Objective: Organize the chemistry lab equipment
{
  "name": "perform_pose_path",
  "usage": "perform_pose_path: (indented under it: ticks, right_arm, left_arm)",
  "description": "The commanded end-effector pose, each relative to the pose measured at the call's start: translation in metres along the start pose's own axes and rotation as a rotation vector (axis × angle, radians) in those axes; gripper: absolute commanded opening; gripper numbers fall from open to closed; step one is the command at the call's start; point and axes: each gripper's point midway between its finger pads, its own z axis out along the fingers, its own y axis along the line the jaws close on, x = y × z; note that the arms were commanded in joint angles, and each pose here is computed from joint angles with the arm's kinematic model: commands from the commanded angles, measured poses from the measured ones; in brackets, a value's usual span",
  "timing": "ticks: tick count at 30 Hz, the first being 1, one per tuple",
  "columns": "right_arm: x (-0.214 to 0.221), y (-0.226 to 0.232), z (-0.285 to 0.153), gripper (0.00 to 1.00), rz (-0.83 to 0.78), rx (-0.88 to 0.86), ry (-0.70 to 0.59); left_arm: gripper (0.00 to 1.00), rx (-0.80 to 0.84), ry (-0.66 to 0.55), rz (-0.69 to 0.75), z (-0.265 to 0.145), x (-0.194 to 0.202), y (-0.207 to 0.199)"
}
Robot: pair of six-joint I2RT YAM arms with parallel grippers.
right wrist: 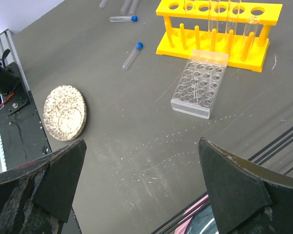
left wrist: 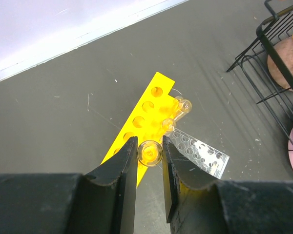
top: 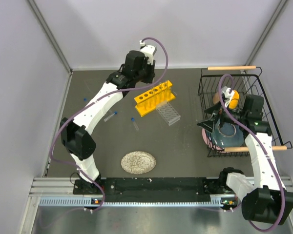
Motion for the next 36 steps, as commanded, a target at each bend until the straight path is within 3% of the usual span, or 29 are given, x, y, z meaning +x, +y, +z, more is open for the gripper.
perform_pose_path:
  ticks: [1, 36]
  right_arm:
    - [-0.015, -0.001, -0.002, 0.99, -0.064, -0.009, -0.04]
    - [-0.011, -0.005, -0.002, 0.99, -0.065, 0.004, -0.03]
  left_arm:
    - [0.08, -0.018, -0.087, 0.015, 0.005, -0.029, 0.006]
    - [0.08, 0.009, 0.011, -0.012, 0.051, 0.018, 0.005]
